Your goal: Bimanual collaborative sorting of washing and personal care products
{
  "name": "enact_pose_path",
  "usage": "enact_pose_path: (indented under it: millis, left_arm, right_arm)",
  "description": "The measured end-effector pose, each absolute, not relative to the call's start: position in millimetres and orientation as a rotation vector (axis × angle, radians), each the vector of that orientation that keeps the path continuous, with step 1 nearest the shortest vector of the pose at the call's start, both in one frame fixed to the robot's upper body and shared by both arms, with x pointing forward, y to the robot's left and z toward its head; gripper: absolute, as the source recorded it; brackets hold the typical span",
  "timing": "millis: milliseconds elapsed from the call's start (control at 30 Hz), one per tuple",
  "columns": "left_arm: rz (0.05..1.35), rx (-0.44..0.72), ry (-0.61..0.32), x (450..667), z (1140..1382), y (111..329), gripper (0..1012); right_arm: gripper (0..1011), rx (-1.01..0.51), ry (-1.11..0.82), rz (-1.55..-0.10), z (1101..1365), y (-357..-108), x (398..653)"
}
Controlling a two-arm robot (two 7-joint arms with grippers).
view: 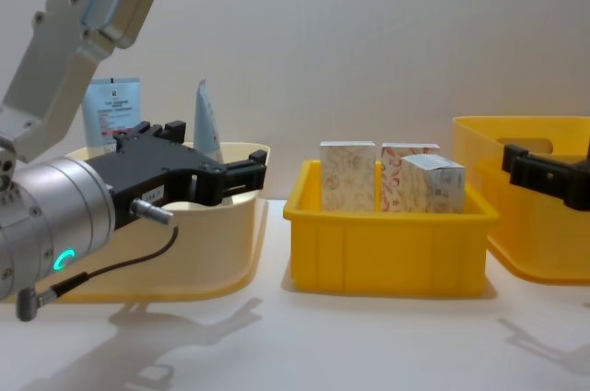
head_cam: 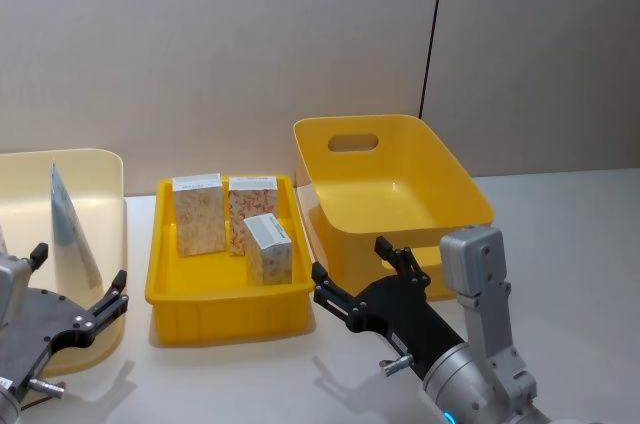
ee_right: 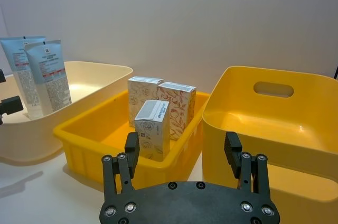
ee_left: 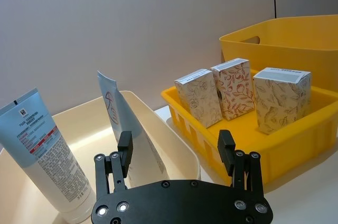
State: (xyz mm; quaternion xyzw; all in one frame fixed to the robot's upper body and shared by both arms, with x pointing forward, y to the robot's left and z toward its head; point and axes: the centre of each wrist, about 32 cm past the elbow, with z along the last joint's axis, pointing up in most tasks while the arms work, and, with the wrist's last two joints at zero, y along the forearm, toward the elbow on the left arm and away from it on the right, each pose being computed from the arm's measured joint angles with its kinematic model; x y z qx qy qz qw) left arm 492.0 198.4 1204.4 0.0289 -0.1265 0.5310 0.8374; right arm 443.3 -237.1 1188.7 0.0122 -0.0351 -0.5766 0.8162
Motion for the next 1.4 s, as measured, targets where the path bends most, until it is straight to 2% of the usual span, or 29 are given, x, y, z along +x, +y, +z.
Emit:
enact_pose_path:
  millis: [1400]
  left_arm:
    - [1.124,0.061,-0.268,492.0,1204.4,198.4,1003]
  right_arm:
    - [1001,0.026,-0.075,-1.229,1188.7,-237.1,443.3]
